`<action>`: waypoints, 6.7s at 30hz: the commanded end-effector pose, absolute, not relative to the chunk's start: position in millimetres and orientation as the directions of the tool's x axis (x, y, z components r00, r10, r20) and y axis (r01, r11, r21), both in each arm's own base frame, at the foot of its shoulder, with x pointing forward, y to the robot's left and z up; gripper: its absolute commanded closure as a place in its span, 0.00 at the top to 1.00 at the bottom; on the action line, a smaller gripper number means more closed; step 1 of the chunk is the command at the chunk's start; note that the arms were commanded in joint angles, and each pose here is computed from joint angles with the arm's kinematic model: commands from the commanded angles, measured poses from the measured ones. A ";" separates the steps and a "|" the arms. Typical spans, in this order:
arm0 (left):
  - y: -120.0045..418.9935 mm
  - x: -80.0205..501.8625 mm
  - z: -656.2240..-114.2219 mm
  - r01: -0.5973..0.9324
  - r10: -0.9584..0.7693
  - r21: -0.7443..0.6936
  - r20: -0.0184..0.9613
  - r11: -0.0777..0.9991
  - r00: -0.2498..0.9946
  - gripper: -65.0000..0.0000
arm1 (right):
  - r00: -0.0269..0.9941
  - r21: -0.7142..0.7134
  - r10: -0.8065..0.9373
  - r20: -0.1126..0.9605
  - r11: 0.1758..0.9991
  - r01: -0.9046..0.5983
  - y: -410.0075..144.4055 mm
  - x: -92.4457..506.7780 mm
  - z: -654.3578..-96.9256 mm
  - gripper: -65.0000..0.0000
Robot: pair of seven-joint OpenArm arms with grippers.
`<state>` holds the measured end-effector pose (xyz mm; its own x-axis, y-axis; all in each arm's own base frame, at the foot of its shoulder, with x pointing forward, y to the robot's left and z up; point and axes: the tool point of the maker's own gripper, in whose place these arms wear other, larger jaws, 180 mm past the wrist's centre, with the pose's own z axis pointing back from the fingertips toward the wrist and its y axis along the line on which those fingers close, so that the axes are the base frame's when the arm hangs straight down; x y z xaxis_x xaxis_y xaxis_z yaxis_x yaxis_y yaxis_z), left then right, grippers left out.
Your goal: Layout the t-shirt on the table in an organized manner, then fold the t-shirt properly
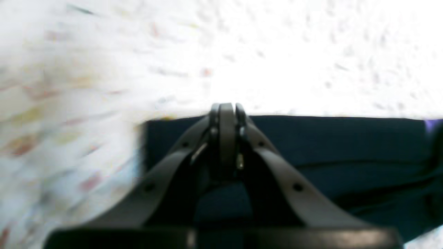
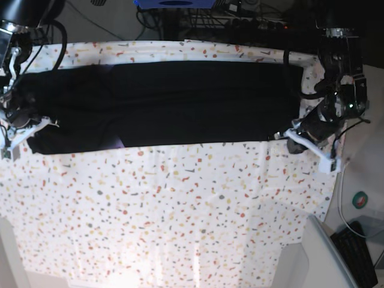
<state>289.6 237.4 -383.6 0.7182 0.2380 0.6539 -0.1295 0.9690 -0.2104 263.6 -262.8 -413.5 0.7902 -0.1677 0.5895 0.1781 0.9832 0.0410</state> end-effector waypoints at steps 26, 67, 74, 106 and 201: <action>237.5 221.0 -463.1 0.034 0.231 -0.397 0.600 0.917 0.766 1.00 | 0.780 0.024 -0.122 0.614 0.990 0.136 -249.7 244.1 -399.7 0.00; 111.2 242.4 -410.3 0.440 -0.307 -0.028 0.677 0.898 0.669 0.00 | 0.775 0.025 -0.122 0.620 0.990 0.135 -249.7 247.2 -397.9 0.00; 55.1 261.9 -406.7 0.515 -0.323 -0.068 0.707 0.855 0.629 0.00 | 0.775 0.025 -0.122 0.620 0.990 0.135 -249.7 247.2 -397.9 0.00; 10.8 252.0 -425.3 0.596 -0.371 -0.125 0.678 0.793 0.635 0.00 | 0.767 0.028 -0.124 0.629 0.990 0.137 -249.6 252.3 -394.7 0.00; 107.9 340.8 -425.1 0.410 -0.301 -0.001 0.676 0.912 0.672 0.00 | 0.723 0.220 -0.253 0.642 0.965 0.143 -223.3 307.4 -366.9 0.00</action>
<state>324.8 103.6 -441.5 0.7095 -0.3088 0.6335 0.4179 0.9082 -0.0254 299.6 -211.2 -378.5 0.7519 -0.2719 0.6005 0.1413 0.9563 0.2561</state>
